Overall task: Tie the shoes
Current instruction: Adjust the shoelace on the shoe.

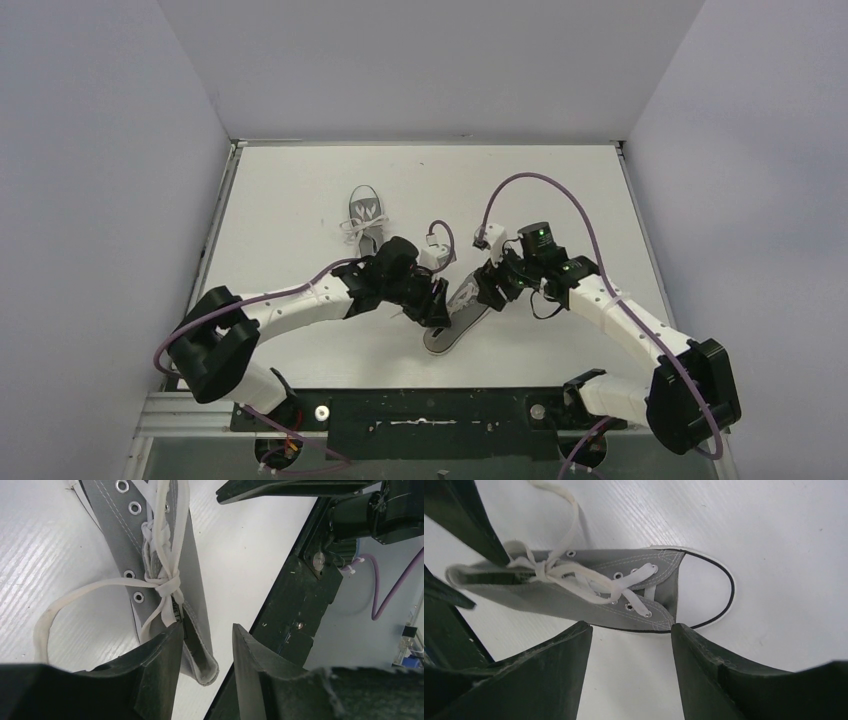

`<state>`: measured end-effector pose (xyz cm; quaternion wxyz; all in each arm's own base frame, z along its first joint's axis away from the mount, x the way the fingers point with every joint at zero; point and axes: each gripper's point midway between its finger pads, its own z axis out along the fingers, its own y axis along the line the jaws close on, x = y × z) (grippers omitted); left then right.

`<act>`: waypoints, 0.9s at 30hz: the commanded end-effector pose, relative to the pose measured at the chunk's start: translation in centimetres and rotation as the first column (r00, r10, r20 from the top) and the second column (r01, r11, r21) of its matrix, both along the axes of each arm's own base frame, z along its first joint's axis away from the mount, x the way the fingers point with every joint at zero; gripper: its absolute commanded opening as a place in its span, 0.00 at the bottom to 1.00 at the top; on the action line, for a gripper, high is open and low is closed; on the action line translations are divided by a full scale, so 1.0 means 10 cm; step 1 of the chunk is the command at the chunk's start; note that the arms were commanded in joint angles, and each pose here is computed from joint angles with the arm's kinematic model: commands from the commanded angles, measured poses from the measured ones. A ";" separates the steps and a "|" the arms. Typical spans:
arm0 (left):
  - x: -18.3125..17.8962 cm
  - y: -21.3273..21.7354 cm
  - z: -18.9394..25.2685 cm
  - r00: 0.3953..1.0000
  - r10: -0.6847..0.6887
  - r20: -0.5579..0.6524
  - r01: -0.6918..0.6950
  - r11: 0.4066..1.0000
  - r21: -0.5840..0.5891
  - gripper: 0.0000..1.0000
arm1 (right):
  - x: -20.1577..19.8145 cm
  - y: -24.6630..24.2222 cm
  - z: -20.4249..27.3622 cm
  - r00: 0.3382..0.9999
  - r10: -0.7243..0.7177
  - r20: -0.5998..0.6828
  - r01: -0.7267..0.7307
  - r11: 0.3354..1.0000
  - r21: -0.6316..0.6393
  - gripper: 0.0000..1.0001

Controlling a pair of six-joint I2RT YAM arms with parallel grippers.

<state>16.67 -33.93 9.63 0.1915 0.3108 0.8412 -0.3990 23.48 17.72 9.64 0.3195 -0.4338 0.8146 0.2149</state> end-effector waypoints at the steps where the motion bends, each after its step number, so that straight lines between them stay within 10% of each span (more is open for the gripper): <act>1: 0.22 -0.12 0.25 0.994 0.083 0.072 -0.079 0.996 -0.047 0.42 | 0.26 0.23 0.42 0.939 -0.295 -0.175 0.323 0.934 0.155 0.59; 6: 0.34 0.08 0.36 0.985 0.153 0.076 -0.148 0.987 -0.067 0.50 | -0.14 0.58 0.39 0.763 -0.426 -0.486 0.543 0.831 0.123 0.39; 14: 0.24 0.42 0.19 0.964 0.259 -0.053 -0.262 0.962 -0.071 0.53 | -0.38 0.69 0.28 0.592 -0.667 -0.453 0.782 0.611 0.123 0.34; 27: 0.06 0.43 0.06 0.939 0.304 -0.162 -0.325 0.936 -0.132 0.53 | -0.34 0.82 0.05 0.579 -0.714 -0.394 0.793 0.606 0.065 0.23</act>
